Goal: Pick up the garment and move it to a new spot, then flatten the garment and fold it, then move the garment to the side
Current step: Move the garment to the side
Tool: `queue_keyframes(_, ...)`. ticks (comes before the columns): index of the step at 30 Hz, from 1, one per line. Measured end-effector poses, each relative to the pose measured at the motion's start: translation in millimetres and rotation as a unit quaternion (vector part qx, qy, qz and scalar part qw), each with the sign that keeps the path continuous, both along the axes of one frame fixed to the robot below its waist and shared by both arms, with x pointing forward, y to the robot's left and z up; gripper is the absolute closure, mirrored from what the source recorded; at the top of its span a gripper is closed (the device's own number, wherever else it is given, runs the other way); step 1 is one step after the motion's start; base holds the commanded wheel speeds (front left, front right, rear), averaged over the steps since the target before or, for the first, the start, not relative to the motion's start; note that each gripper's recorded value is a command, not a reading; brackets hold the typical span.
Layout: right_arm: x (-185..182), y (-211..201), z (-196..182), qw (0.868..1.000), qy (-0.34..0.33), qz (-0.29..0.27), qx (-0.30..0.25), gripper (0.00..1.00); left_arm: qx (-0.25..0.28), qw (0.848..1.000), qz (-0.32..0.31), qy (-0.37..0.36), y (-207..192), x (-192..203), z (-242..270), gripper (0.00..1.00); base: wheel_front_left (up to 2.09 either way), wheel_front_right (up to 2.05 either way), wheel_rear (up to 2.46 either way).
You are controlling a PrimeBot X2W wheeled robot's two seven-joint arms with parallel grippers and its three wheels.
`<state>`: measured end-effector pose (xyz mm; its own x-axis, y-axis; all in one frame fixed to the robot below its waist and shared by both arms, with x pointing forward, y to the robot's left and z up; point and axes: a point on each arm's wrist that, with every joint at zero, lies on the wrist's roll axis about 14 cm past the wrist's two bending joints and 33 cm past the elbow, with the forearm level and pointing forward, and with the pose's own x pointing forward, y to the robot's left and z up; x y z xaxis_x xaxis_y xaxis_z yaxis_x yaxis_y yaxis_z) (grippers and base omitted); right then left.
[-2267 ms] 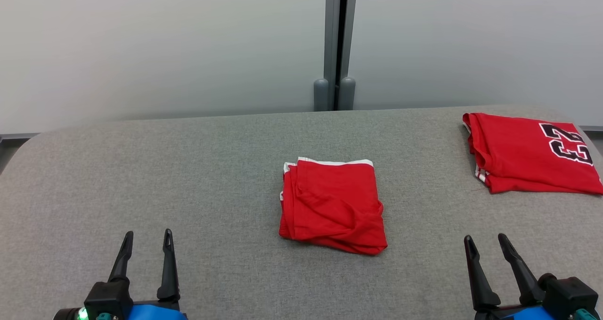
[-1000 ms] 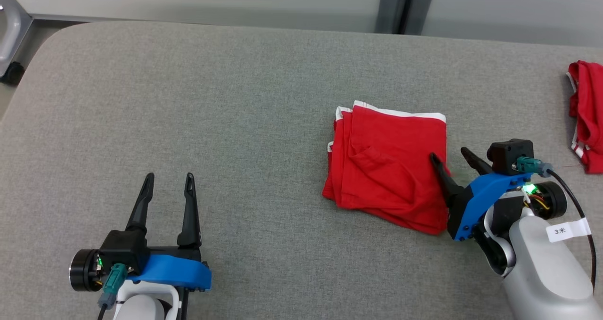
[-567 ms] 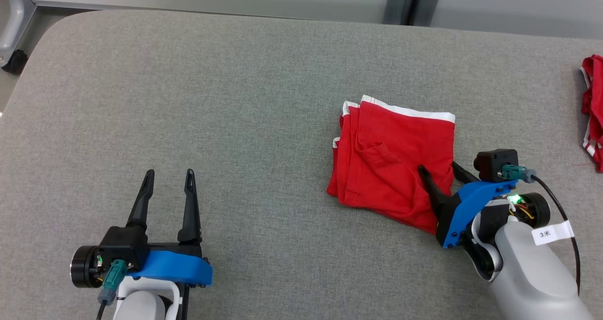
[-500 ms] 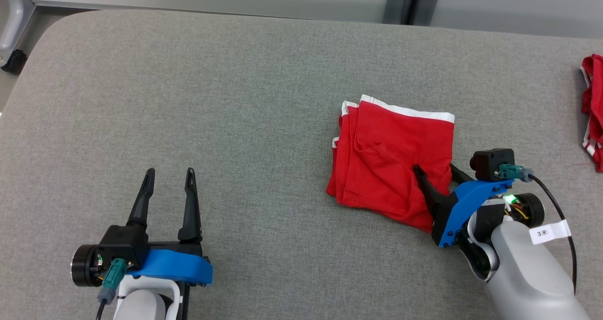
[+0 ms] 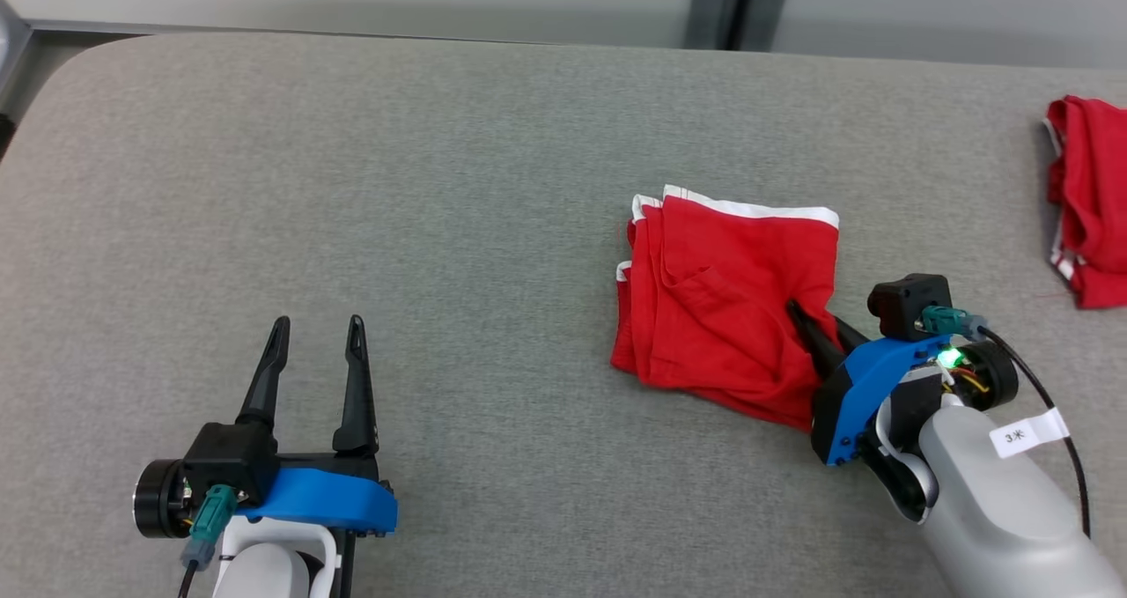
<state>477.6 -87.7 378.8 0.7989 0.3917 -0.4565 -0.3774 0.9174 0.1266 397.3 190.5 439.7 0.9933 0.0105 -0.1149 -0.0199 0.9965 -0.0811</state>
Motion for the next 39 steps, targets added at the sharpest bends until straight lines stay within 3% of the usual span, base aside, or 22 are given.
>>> queue_keyframes(8, -6.2, -49.9, 7.0, 0.999, -0.019, -0.022, -0.040, 1.00, -0.009, 0.999, -0.048, -0.001, -31.9, 16.8, -4.8, 0.00, 0.00, 0.00, 0.00)
queue_keyframes(19, -39.4, -142.3, 16.3, 0.991, -0.018, -0.112, -0.077, 1.00, -0.022, 0.987, -0.159, -0.010, -109.3, 54.4, -12.3, 0.00, 0.00, 0.00, 0.00)
queue_keyframes(28, -47.5, -161.9, 13.7, 0.988, -0.013, -0.128, -0.090, 1.00, -0.023, 0.982, -0.188, -0.015, -129.1, 68.0, -15.6, 0.00, 0.00, 0.00, 0.00)
queue_keyframes(32, -35.1, -156.0, 20.6, 0.989, -0.029, -0.103, -0.103, 1.00, -0.021, 0.982, -0.185, -0.018, -125.8, 72.6, -15.7, 0.00, 0.00, 0.00, 0.00)
queue_keyframes(39, 21.1, -160.2, 59.8, 0.983, -0.077, -0.057, -0.154, 1.00, -0.019, 0.985, -0.172, -0.008, -114.8, 77.5, -27.3, 0.00, 0.00, 0.00, 0.00)
